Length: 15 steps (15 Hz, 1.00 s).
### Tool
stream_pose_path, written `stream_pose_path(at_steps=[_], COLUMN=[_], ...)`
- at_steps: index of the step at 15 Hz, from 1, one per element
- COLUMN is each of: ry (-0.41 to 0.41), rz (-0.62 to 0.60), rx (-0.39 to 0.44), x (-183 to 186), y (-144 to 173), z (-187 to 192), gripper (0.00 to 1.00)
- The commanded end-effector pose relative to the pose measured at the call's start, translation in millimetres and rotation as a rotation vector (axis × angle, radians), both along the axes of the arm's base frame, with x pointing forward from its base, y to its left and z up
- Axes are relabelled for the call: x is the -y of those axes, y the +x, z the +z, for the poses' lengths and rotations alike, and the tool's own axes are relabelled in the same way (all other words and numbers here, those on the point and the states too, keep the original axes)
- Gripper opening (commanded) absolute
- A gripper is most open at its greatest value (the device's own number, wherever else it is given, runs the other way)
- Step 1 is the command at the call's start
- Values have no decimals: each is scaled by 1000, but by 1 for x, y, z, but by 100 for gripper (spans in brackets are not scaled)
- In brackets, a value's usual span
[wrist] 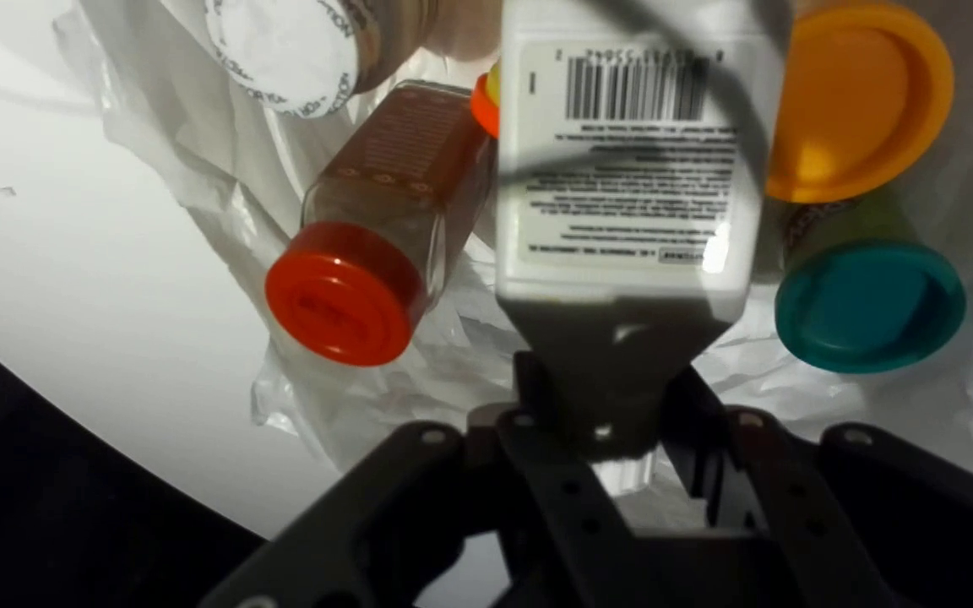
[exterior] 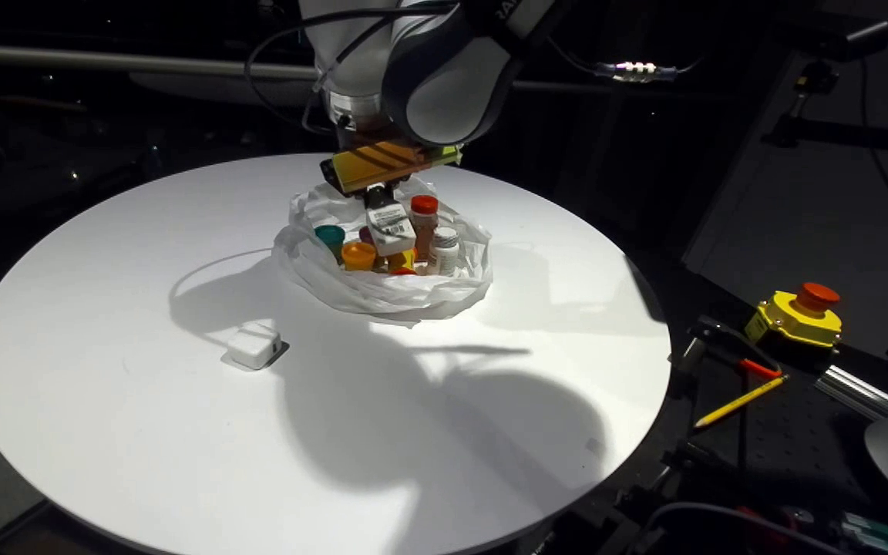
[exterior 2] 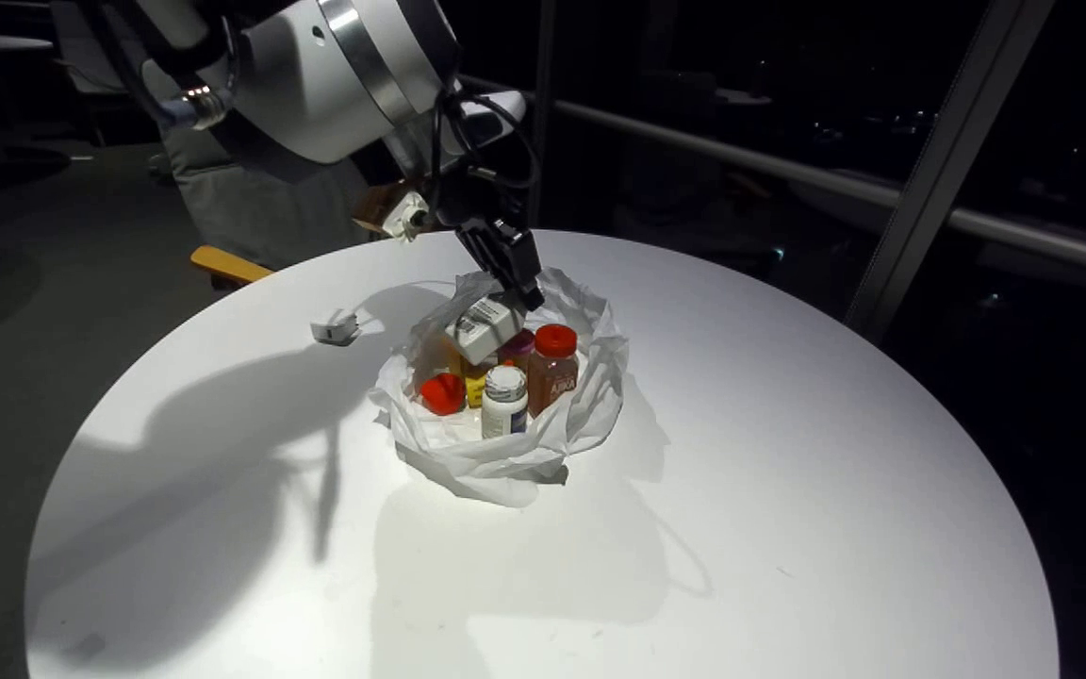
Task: Pick up all the objects from the table and put them on the plastic
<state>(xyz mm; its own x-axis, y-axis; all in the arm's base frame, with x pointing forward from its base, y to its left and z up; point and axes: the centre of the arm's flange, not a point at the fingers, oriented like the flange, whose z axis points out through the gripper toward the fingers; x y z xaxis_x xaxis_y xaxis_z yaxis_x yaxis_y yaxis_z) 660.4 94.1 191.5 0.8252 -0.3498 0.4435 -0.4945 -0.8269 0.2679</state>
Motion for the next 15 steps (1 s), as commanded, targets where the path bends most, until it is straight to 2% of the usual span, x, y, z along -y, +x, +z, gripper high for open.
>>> stream_pose_path(at_steps=[1, 2, 4, 8, 9, 12, 15], ry=[-39, -42, -53, -2, 22, 58, 136], rz=[-35, -45, -55, -41, -13, 109, 235], rx=[12, 8, 24, 39, 30, -48, -150], x=[0, 0, -5, -47, -66, -126, -172], y=[13, 10, 3, -11, -16, -24, -26], z=[-4, -1, 16, 68, 77, 85, 61], gripper=[38, 63, 65, 95, 100, 100, 100])
